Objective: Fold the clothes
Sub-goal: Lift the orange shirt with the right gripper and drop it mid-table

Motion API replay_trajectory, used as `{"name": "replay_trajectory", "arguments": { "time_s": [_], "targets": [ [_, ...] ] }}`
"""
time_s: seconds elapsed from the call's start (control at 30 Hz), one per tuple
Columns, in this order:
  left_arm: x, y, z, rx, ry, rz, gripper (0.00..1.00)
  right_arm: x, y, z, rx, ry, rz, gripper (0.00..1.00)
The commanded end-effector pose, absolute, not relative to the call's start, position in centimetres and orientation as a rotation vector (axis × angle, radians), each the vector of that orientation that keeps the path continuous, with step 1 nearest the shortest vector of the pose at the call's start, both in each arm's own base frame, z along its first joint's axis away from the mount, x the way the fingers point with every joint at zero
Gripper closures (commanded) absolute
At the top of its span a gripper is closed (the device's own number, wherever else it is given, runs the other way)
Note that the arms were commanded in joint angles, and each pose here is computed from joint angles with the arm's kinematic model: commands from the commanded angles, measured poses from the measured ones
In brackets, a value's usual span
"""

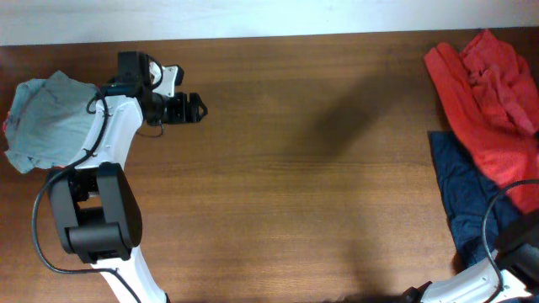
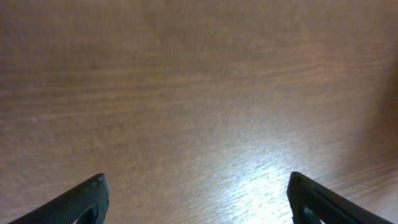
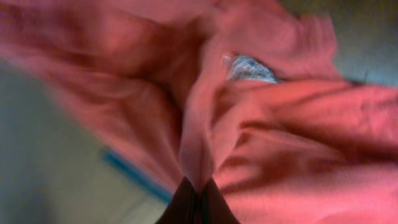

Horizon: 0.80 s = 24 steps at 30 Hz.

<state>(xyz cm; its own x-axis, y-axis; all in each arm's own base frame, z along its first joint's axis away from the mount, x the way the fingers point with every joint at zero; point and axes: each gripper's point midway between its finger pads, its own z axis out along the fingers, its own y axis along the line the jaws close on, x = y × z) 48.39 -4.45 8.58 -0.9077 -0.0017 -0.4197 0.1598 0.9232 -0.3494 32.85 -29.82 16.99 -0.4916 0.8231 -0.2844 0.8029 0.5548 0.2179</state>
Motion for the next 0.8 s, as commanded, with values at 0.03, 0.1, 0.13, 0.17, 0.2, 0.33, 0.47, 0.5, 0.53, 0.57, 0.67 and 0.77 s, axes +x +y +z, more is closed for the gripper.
{"name": "replay_trajectory", "arguments": {
  "time_s": [0.03,0.1,0.13,0.17,0.2,0.33,0.47,0.5,0.53,0.57,0.67,0.77],
  "targets": [
    [50.8,-4.4,12.2,0.160,2.559,-0.519,0.09,38.2,-24.1,27.3,0.944,2.399,0.160,0.96],
    [51.9,-4.2,14.6,0.169,2.513,-0.504,0.09,40.2,-18.7,31.7,0.755,2.399,0.184,0.96],
    [52.1,-4.0,15.5,0.168,2.500,-0.499,0.09,40.9,-16.9,32.7,0.695,2.398,0.198,0.96],
    [52.4,-3.9,16.5,0.167,2.489,-0.494,0.09,41.7,-14.2,34.0,0.608,2.394,0.215,0.96],
    [52.6,-3.4,17.7,0.160,2.476,-0.487,0.09,42.4,-11.7,35.1,0.539,2.384,0.238,0.96],
    [52.8,-0.6,21.5,0.102,2.444,-0.455,0.10,45.3,-0.8,38.0,0.263,2.326,0.362,0.96],
    [52.4,3.5,24.5,0.011,2.417,-0.412,0.11,46.5,9.1,40.2,0.004,2.235,0.419,0.96],
    [52.3,4.3,24.8,-0.006,2.414,-0.405,0.11,46.5,10.5,40.7,-0.029,2.211,0.424,0.96],
    [52.1,5.3,25.0,-0.030,2.413,-0.396,0.11,46.5,12.2,41.3,-0.068,2.184,0.432,0.96],
    [51.9,5.8,24.9,-0.044,2.416,-0.393,0.11,46.3,13.3,41.9,-0.093,2.163,0.442,0.96],
    [51.3,7.2,24.6,-0.062,2.434,-0.380,0.11,45.4,15.8,43.4,-0.137,2.121,0.492,0.96],
    [50.9,8.3,24.4,-0.048,2.441,-0.358,0.15,43.7,18.8,45.5,-0.221,2.067,0.564,0.96]
  ]
}}
